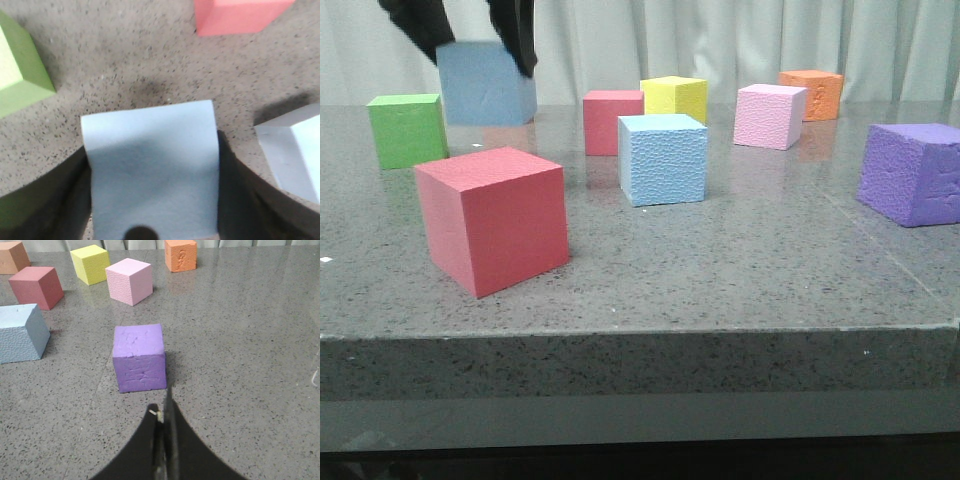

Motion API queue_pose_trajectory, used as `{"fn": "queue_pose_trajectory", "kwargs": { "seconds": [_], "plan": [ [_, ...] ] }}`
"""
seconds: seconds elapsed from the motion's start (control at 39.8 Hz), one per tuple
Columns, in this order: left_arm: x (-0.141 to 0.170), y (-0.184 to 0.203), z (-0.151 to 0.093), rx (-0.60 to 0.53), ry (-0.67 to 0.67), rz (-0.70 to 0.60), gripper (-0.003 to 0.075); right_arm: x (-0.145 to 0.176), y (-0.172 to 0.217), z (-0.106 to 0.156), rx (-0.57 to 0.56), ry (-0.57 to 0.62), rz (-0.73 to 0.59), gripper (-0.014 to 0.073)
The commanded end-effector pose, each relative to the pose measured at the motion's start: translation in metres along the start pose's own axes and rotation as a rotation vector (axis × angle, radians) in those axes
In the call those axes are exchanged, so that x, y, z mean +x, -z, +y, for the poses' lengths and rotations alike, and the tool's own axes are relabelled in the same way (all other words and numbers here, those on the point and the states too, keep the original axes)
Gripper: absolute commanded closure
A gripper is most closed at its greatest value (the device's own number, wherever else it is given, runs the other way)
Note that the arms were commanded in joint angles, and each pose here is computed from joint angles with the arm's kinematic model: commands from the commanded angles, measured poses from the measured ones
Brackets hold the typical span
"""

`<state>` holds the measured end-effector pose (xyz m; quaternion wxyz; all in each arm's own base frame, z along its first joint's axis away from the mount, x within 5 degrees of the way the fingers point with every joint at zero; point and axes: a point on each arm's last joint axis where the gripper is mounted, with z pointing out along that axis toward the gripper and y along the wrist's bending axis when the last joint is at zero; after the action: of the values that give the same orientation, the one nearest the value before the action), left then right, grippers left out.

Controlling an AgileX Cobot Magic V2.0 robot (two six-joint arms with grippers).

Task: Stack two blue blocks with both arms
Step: 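Lift the light blue cube and carry it over the placed blue cube, then lower the cube onto the other blue cube and open the left gripper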

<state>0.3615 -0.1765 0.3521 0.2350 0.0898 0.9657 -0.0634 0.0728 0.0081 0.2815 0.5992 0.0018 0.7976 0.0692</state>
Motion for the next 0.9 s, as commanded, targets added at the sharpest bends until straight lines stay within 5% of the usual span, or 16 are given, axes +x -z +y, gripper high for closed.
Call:
{"fn": "queue_pose_trajectory", "kwargs": {
  "seconds": [0.0,0.53,0.88],
  "plan": [
    [-0.005,0.045,-0.016,0.068,-0.053,-0.118,0.0372,-0.015,0.002,0.001,-0.003,0.020,-0.099,0.0662],
    [-0.002,0.046,-0.098,0.207,-0.218,-0.151,0.0372,-0.015,0.002,0.001,-0.007,0.021,-0.099,0.0662],
    [-0.005,0.024,-0.107,0.217,-0.220,-0.135,0.0372,-0.015,0.002,0.001,-0.007,0.020,-0.098,0.0662]
  ]
}}
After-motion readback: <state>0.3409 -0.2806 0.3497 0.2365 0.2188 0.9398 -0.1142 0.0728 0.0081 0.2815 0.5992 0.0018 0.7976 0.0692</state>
